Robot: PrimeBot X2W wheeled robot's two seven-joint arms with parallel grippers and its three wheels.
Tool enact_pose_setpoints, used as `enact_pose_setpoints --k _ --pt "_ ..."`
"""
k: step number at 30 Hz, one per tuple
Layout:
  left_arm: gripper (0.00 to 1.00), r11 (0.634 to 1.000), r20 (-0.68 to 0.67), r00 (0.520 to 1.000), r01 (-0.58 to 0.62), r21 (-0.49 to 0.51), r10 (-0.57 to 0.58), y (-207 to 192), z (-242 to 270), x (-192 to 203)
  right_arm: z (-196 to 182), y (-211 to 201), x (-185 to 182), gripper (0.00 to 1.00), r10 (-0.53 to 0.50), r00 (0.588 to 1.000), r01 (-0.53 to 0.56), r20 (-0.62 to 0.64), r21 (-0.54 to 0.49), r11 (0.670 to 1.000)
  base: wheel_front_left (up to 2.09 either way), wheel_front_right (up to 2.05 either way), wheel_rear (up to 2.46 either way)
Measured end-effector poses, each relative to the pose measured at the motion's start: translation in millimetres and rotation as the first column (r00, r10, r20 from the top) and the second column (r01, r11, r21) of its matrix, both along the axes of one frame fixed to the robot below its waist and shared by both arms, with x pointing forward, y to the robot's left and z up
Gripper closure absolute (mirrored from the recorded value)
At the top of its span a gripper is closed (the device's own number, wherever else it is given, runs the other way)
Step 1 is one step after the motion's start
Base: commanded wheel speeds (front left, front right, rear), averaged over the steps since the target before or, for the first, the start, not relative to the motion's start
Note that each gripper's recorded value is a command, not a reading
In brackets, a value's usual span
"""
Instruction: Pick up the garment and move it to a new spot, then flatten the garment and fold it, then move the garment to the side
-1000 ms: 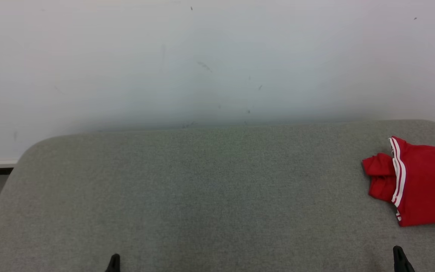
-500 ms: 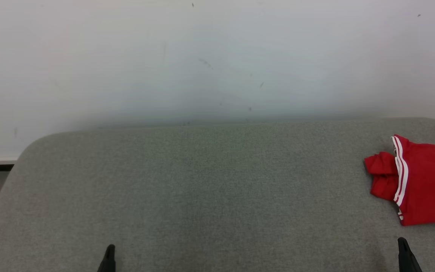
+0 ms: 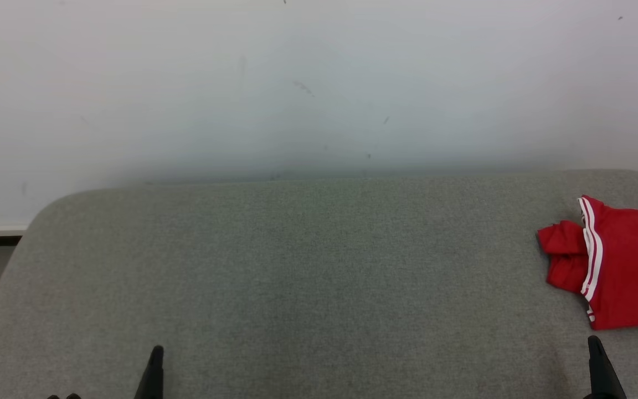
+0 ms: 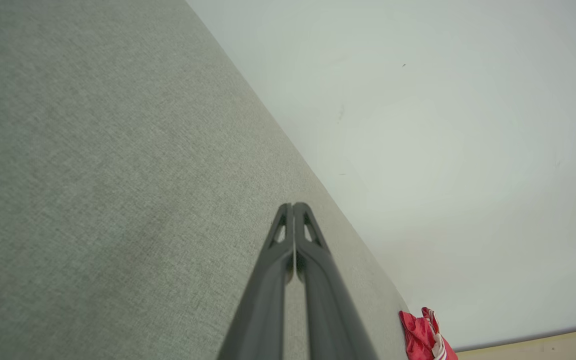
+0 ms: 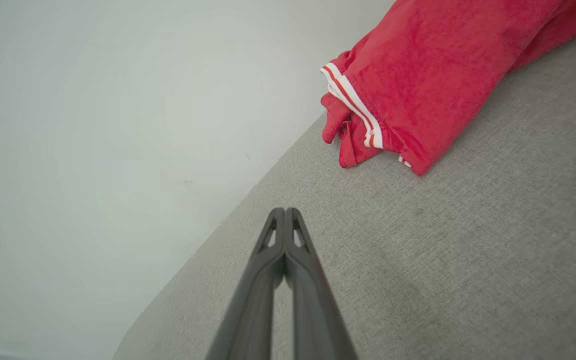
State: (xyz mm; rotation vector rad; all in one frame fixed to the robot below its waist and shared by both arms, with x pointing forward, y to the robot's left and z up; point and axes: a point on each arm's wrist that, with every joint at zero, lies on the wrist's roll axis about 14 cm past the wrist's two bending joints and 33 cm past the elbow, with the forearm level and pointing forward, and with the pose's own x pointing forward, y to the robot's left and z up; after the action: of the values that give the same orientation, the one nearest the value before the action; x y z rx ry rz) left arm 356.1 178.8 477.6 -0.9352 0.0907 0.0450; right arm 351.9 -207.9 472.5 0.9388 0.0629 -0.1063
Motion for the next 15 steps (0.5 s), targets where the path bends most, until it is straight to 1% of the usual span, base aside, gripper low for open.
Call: enact_pose_setpoints --k 15 --pt "1.0 0.985 0.003 1.0 -0.015 -0.169 0.016 4.7 4.0 7.1 7.5 1.1 9.0 1.0 -0.005 1.0 0.001 0.022 0.157 0.988 0.0 0.0 0.0"
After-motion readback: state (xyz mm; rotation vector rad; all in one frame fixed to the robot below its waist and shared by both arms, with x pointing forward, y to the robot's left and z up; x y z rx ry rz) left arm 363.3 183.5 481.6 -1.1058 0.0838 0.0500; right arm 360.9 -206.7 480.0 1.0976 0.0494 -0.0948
